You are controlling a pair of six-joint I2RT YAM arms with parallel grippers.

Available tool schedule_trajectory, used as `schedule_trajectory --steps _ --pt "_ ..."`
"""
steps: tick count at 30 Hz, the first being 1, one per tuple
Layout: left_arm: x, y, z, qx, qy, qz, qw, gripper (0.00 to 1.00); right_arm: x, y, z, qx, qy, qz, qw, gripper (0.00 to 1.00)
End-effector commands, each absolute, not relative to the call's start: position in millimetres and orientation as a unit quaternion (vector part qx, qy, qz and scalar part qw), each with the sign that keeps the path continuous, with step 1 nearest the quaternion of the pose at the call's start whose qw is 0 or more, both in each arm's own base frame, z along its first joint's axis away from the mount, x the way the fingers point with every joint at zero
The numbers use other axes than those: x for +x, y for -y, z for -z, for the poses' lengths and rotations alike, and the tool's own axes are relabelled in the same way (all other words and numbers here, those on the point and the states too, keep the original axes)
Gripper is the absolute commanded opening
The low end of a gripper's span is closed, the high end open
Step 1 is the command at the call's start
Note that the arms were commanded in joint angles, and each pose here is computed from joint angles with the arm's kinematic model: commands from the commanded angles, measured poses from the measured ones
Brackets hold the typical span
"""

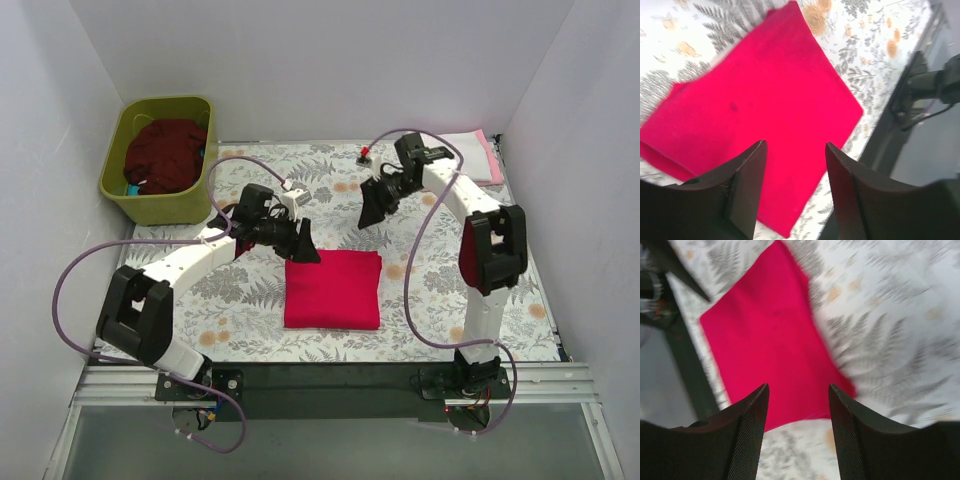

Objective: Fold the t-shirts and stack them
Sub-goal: Fold the tshirt

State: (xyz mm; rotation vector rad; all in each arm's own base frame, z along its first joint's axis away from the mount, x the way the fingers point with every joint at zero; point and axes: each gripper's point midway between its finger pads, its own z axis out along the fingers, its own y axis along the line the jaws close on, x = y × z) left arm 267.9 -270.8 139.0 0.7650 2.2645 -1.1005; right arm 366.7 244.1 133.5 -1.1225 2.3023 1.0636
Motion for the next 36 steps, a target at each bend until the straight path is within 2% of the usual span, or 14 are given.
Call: schedule_trajectory --steps 1,3,7,17,19,22,24,25,28,29,30,32,36 --pt "249 289 -151 0.203 -0.824 0.494 0.190 0.52 295 -255 -160 -0.332 -0.789 -0.506 0.108 0.57" --pt "253 294 -141 0.167 -0.829 0.506 0.169 0.53 266 -258 -148 -0.277 -0.779 -0.560 0.045 0.57" --pt "265 289 -113 0.099 -0.839 0.516 0.142 0.53 263 -257 -114 -0.246 -0.791 -0.560 0.021 0.57" --pt "327 254 -45 -0.013 -0.856 0.506 0.104 0.53 347 -239 -31 -0.179 -0.856 -0.480 0.070 0.60" --pt "336 252 -43 -0.012 -0.856 0.506 0.107 0.53 363 -232 -31 -0.173 -0.860 -0.473 0.085 0.60" --pt "347 256 -74 0.021 -0.840 0.524 0.138 0.54 390 -236 -55 -0.189 -0.848 -0.479 0.124 0.64" --pt "343 258 -95 0.033 -0.831 0.537 0.144 0.54 399 -241 -94 -0.189 -0.831 -0.503 0.145 0.77" --pt "338 258 -117 0.045 -0.823 0.545 0.154 0.55 393 -244 -118 -0.196 -0.817 -0.520 0.154 0.82" --pt "318 258 -141 0.056 -0.816 0.554 0.152 0.56 370 -246 -161 -0.198 -0.800 -0.543 0.162 0.86" --pt "306 259 -156 0.063 -0.811 0.560 0.159 0.57 360 -248 -167 -0.200 -0.797 -0.549 0.157 0.94" --pt "291 267 -160 0.068 -0.809 0.565 0.145 0.62 341 -248 -163 -0.186 -0.797 -0.560 0.131 0.98" --pt "262 274 -156 0.055 -0.813 0.569 0.110 0.67 316 -252 -177 -0.196 -0.782 -0.580 0.119 0.98" --pt "212 302 -161 0.066 -0.804 0.588 0.063 0.80 263 -256 -164 -0.163 -0.777 -0.607 0.036 0.98"
